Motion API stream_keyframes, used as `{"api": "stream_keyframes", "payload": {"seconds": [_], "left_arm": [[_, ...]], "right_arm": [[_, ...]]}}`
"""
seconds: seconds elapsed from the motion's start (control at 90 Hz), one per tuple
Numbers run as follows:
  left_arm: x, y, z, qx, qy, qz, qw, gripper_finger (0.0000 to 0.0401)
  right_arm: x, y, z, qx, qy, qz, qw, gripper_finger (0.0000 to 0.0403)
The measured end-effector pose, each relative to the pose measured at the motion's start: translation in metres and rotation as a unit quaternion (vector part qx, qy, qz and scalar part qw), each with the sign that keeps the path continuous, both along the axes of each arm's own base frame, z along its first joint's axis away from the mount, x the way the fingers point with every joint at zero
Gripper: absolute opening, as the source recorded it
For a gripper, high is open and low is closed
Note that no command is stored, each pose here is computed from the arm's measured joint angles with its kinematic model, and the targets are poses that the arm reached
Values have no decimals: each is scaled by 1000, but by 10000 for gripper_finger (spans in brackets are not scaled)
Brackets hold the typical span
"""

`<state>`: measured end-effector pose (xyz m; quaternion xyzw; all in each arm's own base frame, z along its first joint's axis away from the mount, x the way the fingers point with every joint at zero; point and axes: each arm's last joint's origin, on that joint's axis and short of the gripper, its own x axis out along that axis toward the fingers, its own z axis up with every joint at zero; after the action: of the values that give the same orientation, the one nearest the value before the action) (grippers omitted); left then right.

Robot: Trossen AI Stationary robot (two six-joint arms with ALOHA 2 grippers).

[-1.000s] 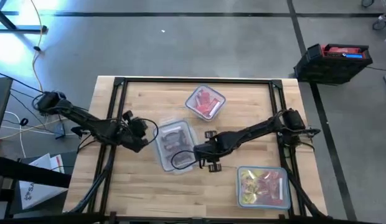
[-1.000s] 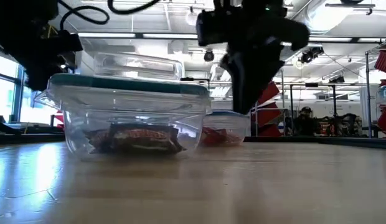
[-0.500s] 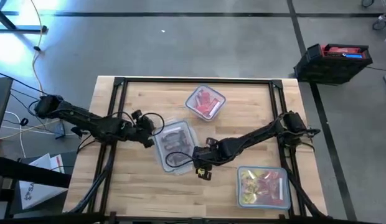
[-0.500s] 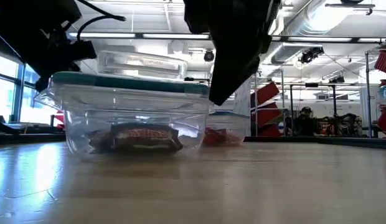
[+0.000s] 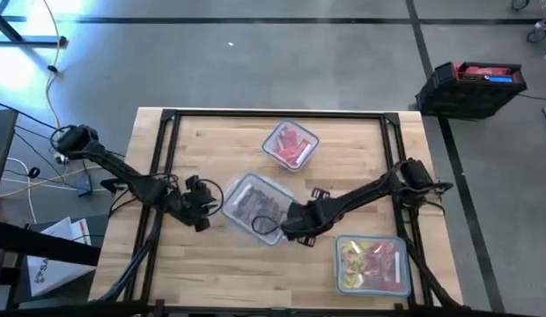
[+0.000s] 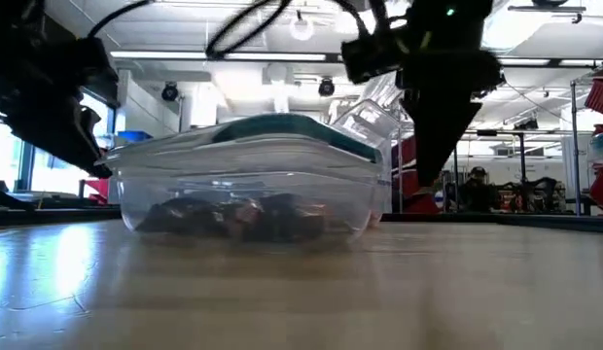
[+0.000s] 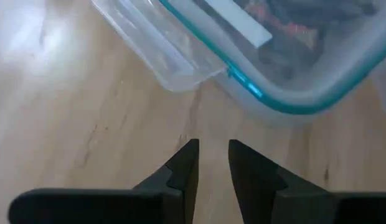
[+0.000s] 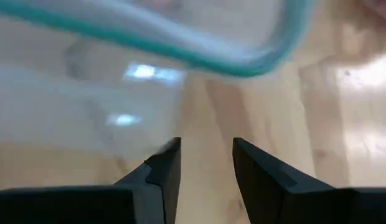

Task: Sort candy
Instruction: Return to Home Position

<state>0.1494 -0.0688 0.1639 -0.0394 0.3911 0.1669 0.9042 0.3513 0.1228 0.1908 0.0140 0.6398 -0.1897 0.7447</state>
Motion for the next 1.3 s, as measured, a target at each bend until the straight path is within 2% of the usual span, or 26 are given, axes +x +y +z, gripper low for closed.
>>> {"api": "stream_keyframes", "payload": {"seconds": [0.178,0.256,0.322,0.422,0.556,0.667,0.733,0.822,0.9,1.067,1.167,1.3], "left_arm": [[3,-1,-6,29,-20,25,999,64],[7,-3,-15,31,-27,15,999,64],[11,-7,-20,24,-29,-5,999,63],[16,-16,-24,9,-25,-37,999,63],[18,-28,-22,-2,-24,-60,998,63],[17,-36,-18,-11,-27,-71,997,63],[15,-40,-14,-14,-27,-77,997,63],[15,-44,-2,-15,-30,-88,996,63],[16,-47,14,-4,-39,-93,995,63],[16,-42,45,84,-86,-71,990,63],[16,-34,49,109,-84,-61,989,63],[17,-15,45,147,-51,-2,988,64]], "right_arm": [[12,16,2,18,-85,15,996,114],[15,19,3,10,-110,28,993,114],[14,18,3,0,-102,34,994,114],[10,7,2,-21,-62,36,997,114],[-8,-7,2,-58,47,26,997,114],[-25,-10,14,-74,129,8,989,114],[-30,-7,23,-82,145,0,986,114],[-30,-2,37,-82,113,-8,990,114],[-23,3,52,-75,52,-15,996,114],[-11,9,77,-101,-47,-16,994,114],[-7,10,76,-96,-68,-21,993,114],[-2,13,56,-62,-78,-5,995,114]]}}
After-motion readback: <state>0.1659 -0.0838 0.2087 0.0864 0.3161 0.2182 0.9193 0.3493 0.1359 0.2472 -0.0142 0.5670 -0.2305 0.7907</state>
